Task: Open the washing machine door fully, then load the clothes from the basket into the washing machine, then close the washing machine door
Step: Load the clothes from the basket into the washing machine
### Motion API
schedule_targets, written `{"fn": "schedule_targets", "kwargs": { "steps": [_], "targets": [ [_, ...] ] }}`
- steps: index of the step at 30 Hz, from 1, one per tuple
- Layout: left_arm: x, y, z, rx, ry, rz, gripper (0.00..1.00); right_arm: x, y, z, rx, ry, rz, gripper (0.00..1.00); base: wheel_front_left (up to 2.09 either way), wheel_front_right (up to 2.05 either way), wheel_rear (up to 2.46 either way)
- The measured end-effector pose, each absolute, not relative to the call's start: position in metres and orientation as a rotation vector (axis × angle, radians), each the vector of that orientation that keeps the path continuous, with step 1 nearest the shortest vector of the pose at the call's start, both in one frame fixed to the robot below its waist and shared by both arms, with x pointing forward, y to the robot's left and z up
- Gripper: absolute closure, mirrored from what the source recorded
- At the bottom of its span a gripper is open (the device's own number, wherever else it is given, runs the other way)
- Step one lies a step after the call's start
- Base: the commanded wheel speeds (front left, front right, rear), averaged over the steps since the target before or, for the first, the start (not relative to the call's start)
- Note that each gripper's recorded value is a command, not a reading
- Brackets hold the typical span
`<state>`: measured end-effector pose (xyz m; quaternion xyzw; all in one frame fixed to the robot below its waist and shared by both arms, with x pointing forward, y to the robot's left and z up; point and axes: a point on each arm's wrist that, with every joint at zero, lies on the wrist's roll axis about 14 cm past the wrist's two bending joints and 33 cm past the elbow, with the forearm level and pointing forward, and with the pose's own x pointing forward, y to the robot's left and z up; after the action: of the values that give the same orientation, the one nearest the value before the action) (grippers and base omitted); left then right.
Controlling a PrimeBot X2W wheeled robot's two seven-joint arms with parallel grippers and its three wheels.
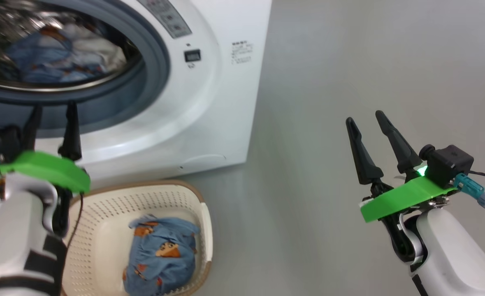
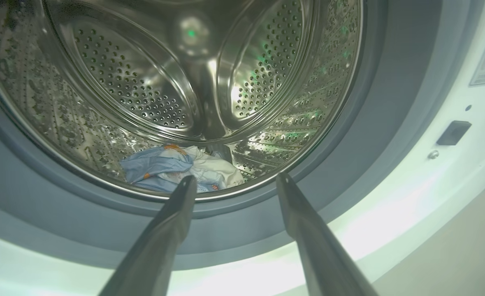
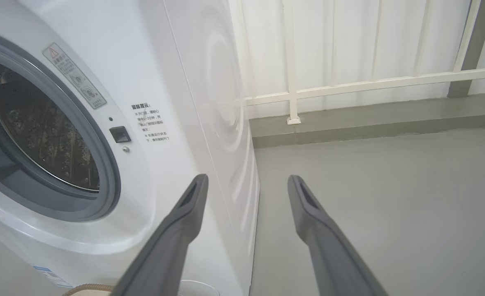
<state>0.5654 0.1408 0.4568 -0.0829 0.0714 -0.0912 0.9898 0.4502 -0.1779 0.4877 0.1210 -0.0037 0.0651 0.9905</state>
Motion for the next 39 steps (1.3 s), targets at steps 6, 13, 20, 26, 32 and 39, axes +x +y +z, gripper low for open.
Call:
{"fn": "schedule_targets", "kwargs": {
  "steps": [6, 13, 20, 26, 32, 39],
  "targets": [
    [0.53, 0.158, 0.465, -0.171, 0.124, -0.152, 0.0, 0.438, -0.17, 0.497, 0.26, -0.022, 0.15, 0.0, 0.0, 0.0, 0.0],
    [0.491, 0.171, 0.467, -0.172, 0.116, -0.124, 0.0, 0.432, -0.163, 0.514, 0.266, -0.062, 0.181, 0.0, 0.0, 0.0, 0.0],
    [0.461, 0.184, 0.477, -0.166, 0.08, -0.086, 0.0, 0.422, -0.156, 0.518, 0.277, -0.066, 0.2, 0.0, 0.0, 0.0, 0.0],
    [0.434, 0.192, 0.479, -0.177, 0.057, -0.055, 0.0, 0.419, -0.153, 0.529, 0.278, -0.092, 0.214, 0.0, 0.0, 0.0, 0.0],
    [0.419, 0.196, 0.488, -0.182, 0.033, -0.028, 0.0, 0.414, -0.153, 0.522, 0.278, -0.075, 0.215, 0.0, 0.0, 0.0, 0.0],
    [0.412, 0.195, 0.495, -0.187, 0.019, -0.023, 0.0, 0.412, -0.154, 0.524, 0.276, -0.078, 0.217, 0.0, 0.0, 0.0, 0.0]
  ]
}}
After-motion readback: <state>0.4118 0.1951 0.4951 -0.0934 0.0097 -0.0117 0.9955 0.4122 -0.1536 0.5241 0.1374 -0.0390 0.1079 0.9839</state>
